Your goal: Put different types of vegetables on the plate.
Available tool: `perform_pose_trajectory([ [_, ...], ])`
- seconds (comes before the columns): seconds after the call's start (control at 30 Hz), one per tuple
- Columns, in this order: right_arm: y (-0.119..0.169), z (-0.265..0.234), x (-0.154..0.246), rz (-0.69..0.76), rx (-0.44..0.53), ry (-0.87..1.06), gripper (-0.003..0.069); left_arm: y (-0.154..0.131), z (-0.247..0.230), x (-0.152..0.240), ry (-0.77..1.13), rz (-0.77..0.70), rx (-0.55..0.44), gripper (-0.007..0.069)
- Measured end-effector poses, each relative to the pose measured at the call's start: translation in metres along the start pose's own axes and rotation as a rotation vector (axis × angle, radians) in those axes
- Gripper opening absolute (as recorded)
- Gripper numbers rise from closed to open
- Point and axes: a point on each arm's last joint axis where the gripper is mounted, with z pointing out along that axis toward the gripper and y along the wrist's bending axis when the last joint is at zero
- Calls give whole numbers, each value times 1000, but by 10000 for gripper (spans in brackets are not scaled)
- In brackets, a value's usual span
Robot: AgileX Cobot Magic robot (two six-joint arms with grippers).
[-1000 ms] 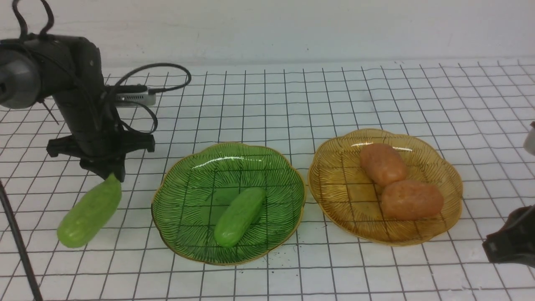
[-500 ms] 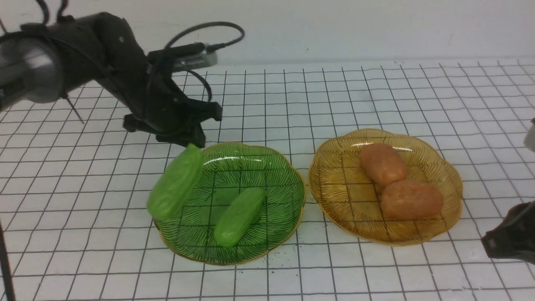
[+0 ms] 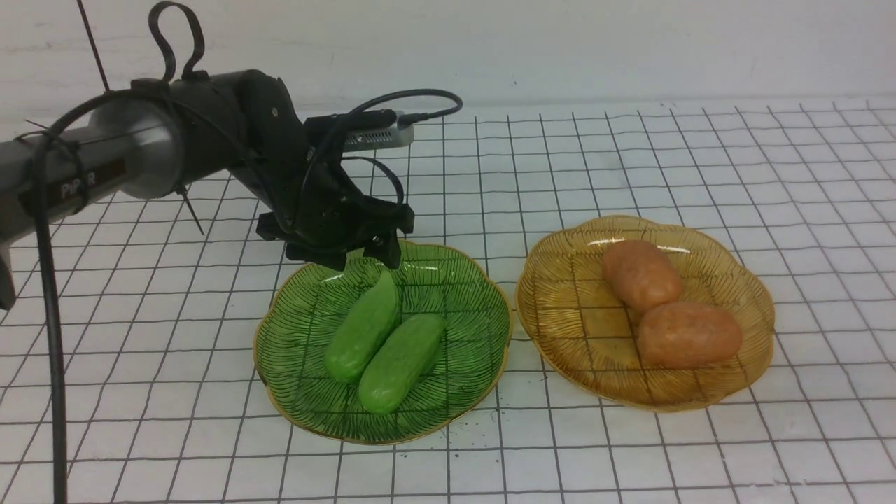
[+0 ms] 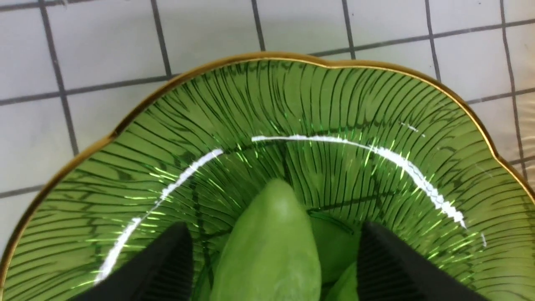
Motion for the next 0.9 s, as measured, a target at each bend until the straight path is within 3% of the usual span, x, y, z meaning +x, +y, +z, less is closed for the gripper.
perform_pose_trajectory([
  [0.2, 8, -40, 18, -55, 66, -428, -14, -7, -35, -3, -45, 21, 14, 453],
  [0.4, -3, -13, 26, -14, 127, -627, -14, -13, -63, -3, -86, 82, 23, 234],
  [0.43, -3, -11, 26, -12, 129, -627, -14, -13, -64, -3, -88, 83, 23, 234],
  [0.47, -5, -7, 28, -7, 141, -651, -15, -14, -69, -3, -96, 102, 24, 135],
  [0.57, -7, -2, 30, -2, 149, -663, -15, -14, -70, -3, -92, 120, 24, 25],
  [0.9, -6, 4, 36, -2, 133, -597, -15, -14, -70, -1, -77, 129, 24, -8],
])
